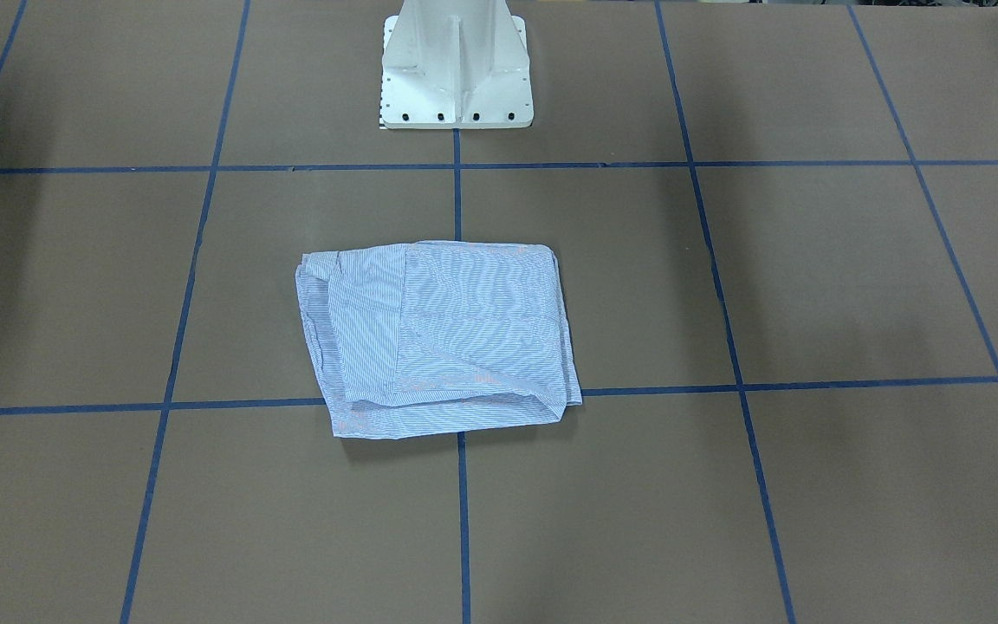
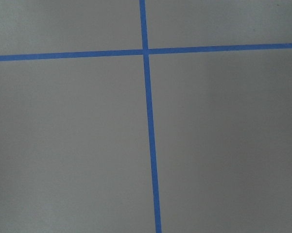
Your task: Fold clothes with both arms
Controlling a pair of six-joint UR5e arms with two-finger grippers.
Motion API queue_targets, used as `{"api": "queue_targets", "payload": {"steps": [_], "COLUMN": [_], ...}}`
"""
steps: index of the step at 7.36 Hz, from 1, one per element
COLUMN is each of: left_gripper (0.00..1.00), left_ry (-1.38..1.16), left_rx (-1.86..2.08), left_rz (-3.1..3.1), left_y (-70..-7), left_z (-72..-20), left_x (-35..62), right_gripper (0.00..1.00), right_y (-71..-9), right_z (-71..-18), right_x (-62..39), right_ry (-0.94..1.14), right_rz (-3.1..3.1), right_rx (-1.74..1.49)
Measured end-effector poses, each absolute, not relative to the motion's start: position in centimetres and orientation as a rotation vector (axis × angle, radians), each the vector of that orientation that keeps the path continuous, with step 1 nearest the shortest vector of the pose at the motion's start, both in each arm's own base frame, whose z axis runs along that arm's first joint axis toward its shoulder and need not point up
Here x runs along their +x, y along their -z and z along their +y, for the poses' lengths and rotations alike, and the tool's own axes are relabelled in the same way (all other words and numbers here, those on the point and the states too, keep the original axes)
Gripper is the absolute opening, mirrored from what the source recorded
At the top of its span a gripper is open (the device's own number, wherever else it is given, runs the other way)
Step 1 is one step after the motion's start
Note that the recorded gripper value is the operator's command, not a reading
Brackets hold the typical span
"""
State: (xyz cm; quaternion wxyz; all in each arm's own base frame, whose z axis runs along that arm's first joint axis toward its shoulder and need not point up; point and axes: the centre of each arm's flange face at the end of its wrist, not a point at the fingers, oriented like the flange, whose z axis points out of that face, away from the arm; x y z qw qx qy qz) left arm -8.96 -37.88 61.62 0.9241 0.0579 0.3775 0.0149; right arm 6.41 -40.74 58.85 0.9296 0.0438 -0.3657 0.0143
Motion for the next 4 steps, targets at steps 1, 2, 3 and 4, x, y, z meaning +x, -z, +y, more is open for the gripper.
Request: {"api": "queue_targets", "payload": {"steps": [1,2,3,4], "left_gripper": [1.00,1.00,1.00,1.00], "left_ry": [-0.030,-0.030,-0.030,-0.030], "left_rx": [0.117,0.116,0.116,0.116], "left_rz": [0.770,0.768,0.768,0.768], "left_y": [-61.71,-61.76,-61.82,-61.83], "left_z": [-37.82,-37.79,-37.77,-37.76], "left_x": [-9.01,-9.04,-9.04,-9.04], "right_gripper": [1.00,1.00,1.00,1.00], "right_y": [-58.93,-59.04,-59.09,-59.11], "right_z": [-40.66,-40.55,-40.49,-40.47], "right_x": [6.41,6.42,6.41,6.41], "right_ry": [-0.030,-0.031,-0.032,-0.032], "right_rz": [-0.749,-0.749,-0.749,-0.749], "right_rx": [0.088,0.085,0.084,0.084]}}
